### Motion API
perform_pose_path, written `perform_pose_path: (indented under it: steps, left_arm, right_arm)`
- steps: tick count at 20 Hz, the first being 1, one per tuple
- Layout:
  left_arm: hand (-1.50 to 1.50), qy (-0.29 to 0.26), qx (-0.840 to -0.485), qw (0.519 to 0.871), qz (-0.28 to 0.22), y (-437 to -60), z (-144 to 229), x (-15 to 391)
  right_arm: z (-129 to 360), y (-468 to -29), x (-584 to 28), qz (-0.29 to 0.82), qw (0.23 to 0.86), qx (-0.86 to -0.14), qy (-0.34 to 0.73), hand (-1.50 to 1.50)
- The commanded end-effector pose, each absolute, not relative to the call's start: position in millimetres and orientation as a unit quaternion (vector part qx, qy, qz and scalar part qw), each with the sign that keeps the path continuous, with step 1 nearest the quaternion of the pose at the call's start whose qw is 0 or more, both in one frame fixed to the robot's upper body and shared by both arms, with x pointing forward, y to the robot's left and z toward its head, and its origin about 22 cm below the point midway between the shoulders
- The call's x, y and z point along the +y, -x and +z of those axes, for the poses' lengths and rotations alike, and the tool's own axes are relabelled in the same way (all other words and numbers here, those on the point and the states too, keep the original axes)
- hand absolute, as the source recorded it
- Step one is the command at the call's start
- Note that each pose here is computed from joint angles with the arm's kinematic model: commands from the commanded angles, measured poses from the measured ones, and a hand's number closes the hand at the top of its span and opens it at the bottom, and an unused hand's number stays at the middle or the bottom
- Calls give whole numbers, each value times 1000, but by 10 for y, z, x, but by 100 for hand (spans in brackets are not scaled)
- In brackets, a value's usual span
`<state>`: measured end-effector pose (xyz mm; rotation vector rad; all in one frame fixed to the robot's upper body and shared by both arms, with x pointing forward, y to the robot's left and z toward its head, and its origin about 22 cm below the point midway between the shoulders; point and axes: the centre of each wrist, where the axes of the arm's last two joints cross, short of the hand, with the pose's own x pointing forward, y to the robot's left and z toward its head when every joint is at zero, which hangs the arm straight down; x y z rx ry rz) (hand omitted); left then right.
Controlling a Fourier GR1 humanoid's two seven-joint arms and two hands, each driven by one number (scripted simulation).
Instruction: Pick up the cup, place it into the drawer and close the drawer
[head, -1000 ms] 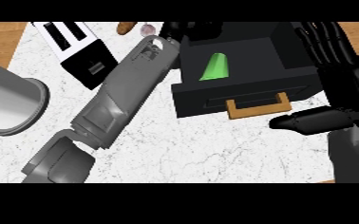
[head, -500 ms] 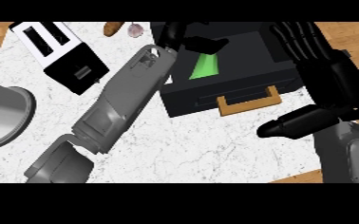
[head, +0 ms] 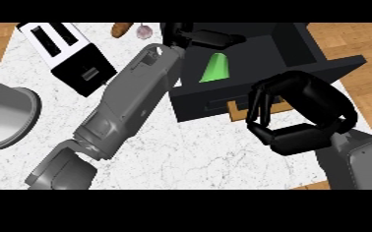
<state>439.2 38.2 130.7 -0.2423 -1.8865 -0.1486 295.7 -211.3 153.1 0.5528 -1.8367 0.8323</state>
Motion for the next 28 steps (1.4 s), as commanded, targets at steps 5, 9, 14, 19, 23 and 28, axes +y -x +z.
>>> perform_pose_path:
  steps: [5, 9, 14, 19, 23, 28]
  left_arm:
    - [-150, 99, -815, 570, -8, -4407, 1304, 399]
    - [-150, 105, -811, 576, 7, -4385, 1195, 443]
    - [-150, 122, -814, 568, 25, -4356, 992, 556]
    - [-150, 134, -812, 567, 33, -4318, 803, 776]
    - [-150, 148, -815, 559, 31, -4266, 713, 928]
    - [-150, 165, -811, 560, 34, -4294, 819, 1171]
  right_arm:
    - [1343, -2774, -2189, 489, 553, -663, -124, -150]
    - [1281, -2732, -2149, 518, 538, -665, -21, -150]
    - [668, -2856, -1976, 535, 561, -631, 27, -150]
    - [147, -3110, -1989, 575, 580, -575, 37, -150]
    - [-128, -3390, -2079, 564, 607, -556, 66, 150]
    - [18, -3768, -2410, 510, 602, -609, 81, 150]
